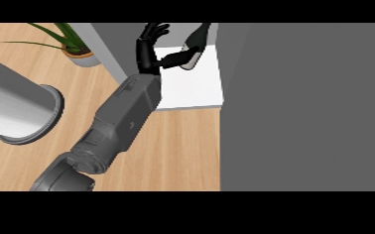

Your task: Pick up the wine, place it into the cabinet and close the cabinet

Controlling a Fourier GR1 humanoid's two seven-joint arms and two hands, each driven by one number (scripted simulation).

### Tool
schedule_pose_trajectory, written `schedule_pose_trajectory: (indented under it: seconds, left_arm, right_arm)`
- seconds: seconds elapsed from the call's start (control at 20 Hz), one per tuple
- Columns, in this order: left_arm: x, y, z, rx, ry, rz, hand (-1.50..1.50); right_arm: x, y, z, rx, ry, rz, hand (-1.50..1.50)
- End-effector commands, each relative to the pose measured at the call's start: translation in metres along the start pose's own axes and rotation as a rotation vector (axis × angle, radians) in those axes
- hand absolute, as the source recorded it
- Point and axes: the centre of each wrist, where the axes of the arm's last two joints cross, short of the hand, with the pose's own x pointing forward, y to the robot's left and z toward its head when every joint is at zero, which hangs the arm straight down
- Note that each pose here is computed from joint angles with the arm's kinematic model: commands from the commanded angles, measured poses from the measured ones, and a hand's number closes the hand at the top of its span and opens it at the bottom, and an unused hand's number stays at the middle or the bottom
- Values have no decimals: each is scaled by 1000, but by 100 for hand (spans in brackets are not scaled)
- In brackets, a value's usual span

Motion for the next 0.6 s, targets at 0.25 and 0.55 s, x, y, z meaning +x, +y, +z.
schedule_pose_trajectory:
  seconds: [0.25,0.55]
  left_arm:
    - [-32,32,14,38,42,-124,-150]
    - [-21,20,8,54,15,-92,-150]
  right_arm:
    - [11,15,12,24,-28,-22,-150]
    - [18,6,2,23,-44,-4,-150]
